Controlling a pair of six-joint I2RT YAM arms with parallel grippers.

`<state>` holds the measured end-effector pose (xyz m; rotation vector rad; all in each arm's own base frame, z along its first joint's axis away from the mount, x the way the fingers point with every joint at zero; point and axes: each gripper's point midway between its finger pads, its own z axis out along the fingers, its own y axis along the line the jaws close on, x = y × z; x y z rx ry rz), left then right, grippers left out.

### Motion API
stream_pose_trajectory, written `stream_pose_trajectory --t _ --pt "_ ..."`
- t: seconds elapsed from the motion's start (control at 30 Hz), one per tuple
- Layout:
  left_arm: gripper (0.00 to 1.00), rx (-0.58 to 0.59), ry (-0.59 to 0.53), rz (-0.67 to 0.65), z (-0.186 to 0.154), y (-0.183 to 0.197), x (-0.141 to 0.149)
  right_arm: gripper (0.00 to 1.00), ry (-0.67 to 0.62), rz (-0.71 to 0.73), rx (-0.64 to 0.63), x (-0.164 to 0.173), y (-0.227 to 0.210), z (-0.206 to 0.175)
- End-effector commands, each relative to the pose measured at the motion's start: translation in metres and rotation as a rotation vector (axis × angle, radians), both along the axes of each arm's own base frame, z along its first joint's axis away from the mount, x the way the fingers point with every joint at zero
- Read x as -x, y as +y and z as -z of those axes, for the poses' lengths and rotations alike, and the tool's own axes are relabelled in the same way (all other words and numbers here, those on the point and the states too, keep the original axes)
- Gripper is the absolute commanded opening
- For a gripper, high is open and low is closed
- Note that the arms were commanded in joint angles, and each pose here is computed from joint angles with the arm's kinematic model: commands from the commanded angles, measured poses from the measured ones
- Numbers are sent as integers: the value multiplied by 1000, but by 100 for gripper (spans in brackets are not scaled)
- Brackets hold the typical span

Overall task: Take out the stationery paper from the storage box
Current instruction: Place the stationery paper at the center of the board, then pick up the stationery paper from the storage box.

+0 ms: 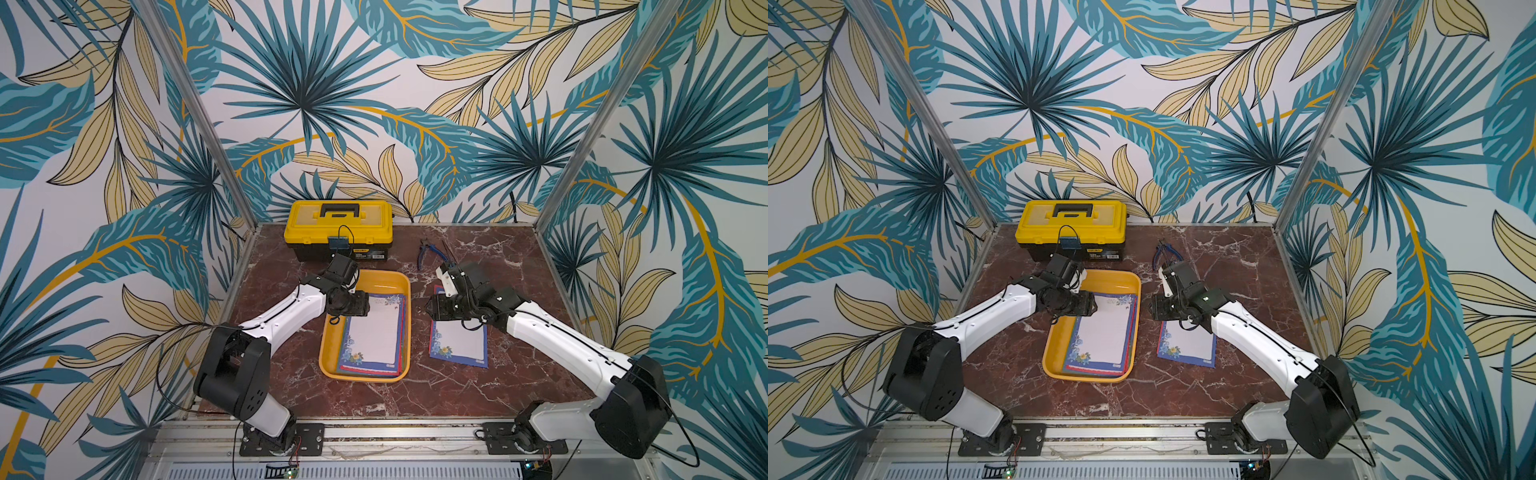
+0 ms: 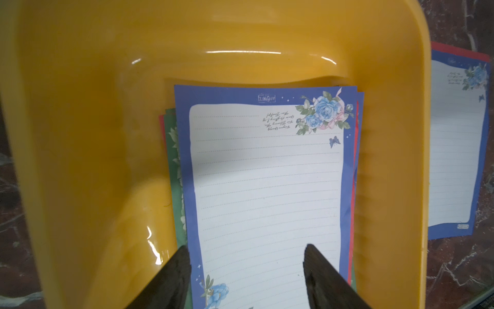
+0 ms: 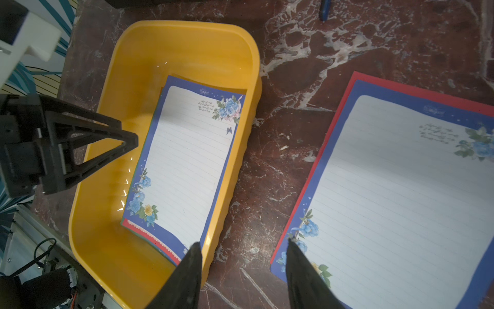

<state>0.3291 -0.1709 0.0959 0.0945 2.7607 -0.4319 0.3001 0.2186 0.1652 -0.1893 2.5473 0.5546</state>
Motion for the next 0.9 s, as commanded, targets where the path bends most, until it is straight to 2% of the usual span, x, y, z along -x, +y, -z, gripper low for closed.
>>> stream_pose_trajectory --t 0.0,0.6,0.87 --pt "68 -25 14 0 7 5 -2 52 1 -17 -44 -3 18 -5" --pt "68 -37 58 12 24 4 -3 53 18 -52 -47 0 37 -1" --pt "67 -53 84 12 34 6 -1 53 62 -44 -52 -1 42 15"
